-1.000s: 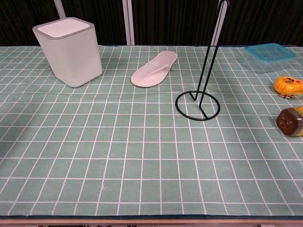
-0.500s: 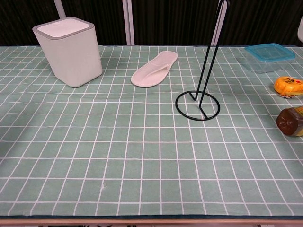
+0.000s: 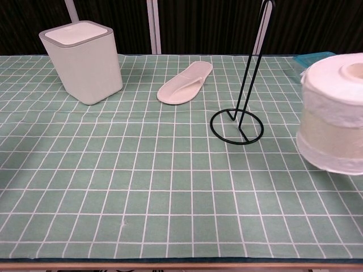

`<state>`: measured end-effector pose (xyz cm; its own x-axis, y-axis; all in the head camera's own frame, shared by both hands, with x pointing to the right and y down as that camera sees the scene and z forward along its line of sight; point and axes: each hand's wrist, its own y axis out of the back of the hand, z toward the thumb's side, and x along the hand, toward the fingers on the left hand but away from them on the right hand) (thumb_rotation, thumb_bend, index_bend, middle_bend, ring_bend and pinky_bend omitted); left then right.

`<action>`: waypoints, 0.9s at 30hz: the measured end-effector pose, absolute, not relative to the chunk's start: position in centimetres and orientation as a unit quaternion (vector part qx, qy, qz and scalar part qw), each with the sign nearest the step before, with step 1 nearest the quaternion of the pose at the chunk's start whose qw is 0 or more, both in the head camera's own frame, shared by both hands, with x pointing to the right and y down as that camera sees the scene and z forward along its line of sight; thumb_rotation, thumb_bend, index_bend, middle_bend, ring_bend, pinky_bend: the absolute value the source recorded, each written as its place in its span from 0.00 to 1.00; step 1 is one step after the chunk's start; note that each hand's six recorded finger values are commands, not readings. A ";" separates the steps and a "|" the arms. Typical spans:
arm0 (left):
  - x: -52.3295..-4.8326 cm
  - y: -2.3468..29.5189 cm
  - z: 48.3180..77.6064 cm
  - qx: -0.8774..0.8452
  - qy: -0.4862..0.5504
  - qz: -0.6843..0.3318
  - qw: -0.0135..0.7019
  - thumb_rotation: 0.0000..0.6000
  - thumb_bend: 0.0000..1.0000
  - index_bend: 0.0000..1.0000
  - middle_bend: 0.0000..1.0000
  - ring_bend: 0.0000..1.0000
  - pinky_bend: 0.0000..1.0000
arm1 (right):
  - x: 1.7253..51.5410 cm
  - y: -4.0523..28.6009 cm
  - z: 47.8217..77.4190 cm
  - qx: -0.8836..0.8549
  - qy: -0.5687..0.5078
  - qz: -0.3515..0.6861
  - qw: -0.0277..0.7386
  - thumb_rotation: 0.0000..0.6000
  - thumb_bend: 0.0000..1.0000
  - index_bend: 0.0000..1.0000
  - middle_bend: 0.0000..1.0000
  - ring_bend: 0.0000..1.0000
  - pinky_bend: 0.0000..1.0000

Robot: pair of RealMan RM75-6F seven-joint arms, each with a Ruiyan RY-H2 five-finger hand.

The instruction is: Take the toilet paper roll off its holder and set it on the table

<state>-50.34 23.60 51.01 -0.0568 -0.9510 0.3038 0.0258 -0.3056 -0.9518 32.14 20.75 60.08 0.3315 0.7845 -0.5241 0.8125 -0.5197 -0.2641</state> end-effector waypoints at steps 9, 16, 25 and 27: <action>-50.7 23.4 50.9 -0.548 0.426 -0.592 0.409 1.00 0.18 0.05 0.00 0.00 0.01 | 25.2 21.7 63.4 0.837 0.478 -0.264 0.048 1.00 0.00 0.19 0.18 0.37 0.16; -50.9 23.4 50.8 -0.547 0.427 -0.593 0.408 1.00 0.18 0.05 0.00 0.00 0.01 | 20.9 21.5 66.1 0.835 0.480 -0.264 0.051 1.00 0.00 0.19 0.18 0.32 0.11; -51.0 23.4 50.9 -0.547 0.426 -0.595 0.407 1.00 0.18 0.05 0.00 0.00 0.01 | 19.0 22.0 68.9 0.827 0.471 -0.302 0.060 1.00 0.00 0.05 0.03 0.05 0.00; -50.9 23.4 50.9 -0.547 0.426 -0.595 0.407 1.00 0.18 0.05 0.00 0.00 0.01 | 18.8 22.3 69.1 0.830 0.461 -0.307 0.066 1.00 0.00 0.01 0.00 0.01 0.00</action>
